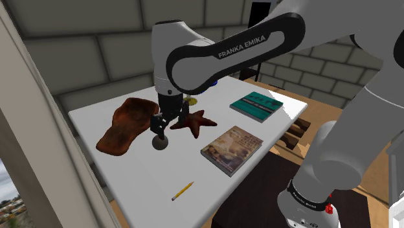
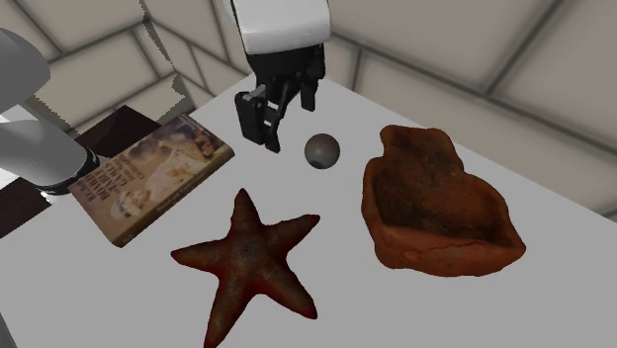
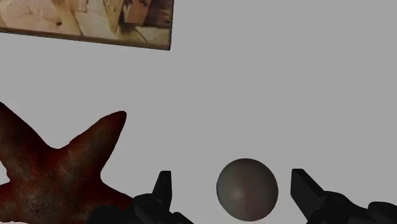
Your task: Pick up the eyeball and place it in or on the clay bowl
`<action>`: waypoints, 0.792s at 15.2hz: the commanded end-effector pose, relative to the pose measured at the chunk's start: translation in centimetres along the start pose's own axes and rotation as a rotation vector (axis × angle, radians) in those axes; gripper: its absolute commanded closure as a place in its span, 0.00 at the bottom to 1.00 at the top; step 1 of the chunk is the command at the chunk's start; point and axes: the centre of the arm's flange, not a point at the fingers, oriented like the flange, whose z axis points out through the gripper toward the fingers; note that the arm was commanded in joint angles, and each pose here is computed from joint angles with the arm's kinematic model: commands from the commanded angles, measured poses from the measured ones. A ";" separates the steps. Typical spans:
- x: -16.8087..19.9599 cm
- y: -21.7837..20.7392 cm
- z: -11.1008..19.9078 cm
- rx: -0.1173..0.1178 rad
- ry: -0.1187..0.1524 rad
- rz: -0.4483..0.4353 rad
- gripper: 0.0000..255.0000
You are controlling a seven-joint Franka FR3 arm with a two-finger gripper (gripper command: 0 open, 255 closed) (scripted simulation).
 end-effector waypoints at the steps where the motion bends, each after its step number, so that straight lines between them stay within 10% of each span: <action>1: 1.9 -1.6 1.1 -0.004 0.012 0.015 0.00; 12: 3.0 -2.6 5.8 -0.007 0.018 0.024 0.00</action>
